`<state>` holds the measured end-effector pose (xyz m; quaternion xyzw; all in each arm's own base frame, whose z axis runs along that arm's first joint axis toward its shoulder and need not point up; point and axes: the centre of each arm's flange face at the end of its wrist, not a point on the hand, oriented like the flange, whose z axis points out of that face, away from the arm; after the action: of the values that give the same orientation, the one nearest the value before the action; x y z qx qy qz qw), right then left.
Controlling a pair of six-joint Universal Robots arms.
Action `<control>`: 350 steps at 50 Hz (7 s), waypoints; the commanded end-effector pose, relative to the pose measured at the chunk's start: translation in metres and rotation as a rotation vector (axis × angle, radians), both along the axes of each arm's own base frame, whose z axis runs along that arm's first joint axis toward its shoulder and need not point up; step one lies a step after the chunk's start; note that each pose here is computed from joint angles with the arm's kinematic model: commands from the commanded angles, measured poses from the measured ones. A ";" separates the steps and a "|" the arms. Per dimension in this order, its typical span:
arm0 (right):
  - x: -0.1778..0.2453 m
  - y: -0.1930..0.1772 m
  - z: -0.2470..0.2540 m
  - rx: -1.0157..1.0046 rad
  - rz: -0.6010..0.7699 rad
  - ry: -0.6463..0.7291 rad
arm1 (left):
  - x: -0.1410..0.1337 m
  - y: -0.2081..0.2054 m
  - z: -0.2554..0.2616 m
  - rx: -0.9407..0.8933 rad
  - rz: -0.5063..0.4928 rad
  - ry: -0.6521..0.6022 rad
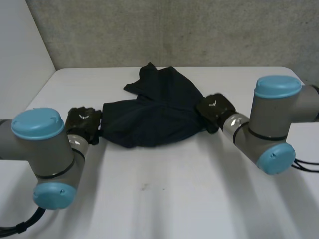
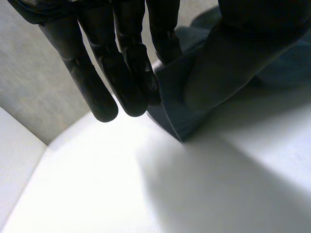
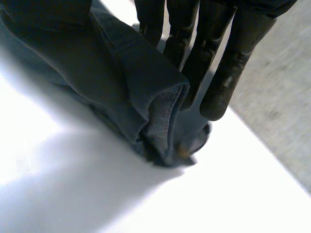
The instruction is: Fold the shorts.
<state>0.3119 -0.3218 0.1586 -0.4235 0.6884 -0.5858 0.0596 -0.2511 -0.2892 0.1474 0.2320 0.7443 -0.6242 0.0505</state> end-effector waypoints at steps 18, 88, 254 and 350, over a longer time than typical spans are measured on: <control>-0.083 0.038 0.058 0.164 -0.173 -0.321 | 0.016 0.044 0.050 -0.079 -0.064 0.061; -0.057 0.058 0.212 -0.292 -0.013 -0.018 | 0.027 0.062 0.226 -0.428 -0.032 0.092; -0.018 0.018 -0.022 0.189 0.055 -0.192 | -0.023 0.064 0.009 -0.007 -0.231 -0.044; -0.032 -0.044 -0.037 0.077 0.020 -0.172 | -0.020 0.067 -0.003 0.028 -0.230 -0.058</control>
<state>0.2781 -0.3593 0.1228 -0.3753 0.7039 -0.5855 0.1447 -0.2710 -0.2225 0.1464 0.3326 0.7185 -0.6108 -0.0029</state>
